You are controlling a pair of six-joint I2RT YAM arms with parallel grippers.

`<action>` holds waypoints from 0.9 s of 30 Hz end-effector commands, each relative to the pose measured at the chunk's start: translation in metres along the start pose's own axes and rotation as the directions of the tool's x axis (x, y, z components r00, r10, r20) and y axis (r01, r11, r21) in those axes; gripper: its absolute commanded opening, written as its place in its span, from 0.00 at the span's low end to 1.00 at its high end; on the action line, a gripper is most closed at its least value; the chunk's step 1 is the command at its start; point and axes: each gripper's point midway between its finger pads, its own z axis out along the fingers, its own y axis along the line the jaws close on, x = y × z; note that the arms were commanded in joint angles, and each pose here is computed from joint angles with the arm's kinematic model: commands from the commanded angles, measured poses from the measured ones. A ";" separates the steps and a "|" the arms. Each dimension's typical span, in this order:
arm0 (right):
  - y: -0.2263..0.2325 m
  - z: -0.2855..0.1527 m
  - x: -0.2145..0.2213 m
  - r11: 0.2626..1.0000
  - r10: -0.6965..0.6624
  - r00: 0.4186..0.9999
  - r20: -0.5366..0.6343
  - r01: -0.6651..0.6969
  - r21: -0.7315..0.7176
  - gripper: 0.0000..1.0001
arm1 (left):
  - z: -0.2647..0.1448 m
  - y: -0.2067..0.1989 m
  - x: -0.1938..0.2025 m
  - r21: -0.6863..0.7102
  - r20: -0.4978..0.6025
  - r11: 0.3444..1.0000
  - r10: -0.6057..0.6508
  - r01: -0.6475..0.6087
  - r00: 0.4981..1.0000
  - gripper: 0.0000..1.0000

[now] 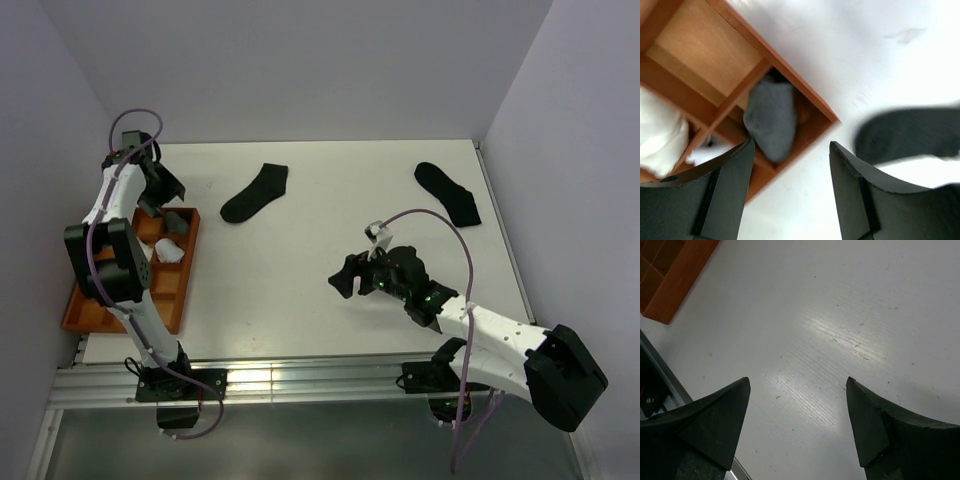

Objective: Roll the socks
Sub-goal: Place the sock in the storage box, then reset both arms

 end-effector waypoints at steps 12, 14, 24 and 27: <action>-0.019 -0.090 -0.135 0.905 -0.034 0.965 0.261 -0.081 0.417 0.90 | -0.297 0.026 -0.013 0.379 0.630 0.901 -0.084 -0.211 0.772 0.76; -0.020 -0.114 -0.159 0.875 -0.049 0.945 0.324 -0.116 0.469 0.91 | -0.336 0.043 -0.004 0.397 0.696 0.890 -0.134 -0.223 0.705 0.81; -0.030 -0.243 -0.195 0.752 -0.139 0.863 0.486 -0.227 0.618 0.98 | -0.444 0.101 0.038 0.440 0.815 0.856 -0.253 -0.272 0.521 0.97; -0.032 -0.282 -0.192 0.752 -0.160 0.810 0.564 -0.270 0.601 1.00 | -0.458 0.127 0.047 0.452 0.828 0.857 -0.301 -0.247 0.472 1.00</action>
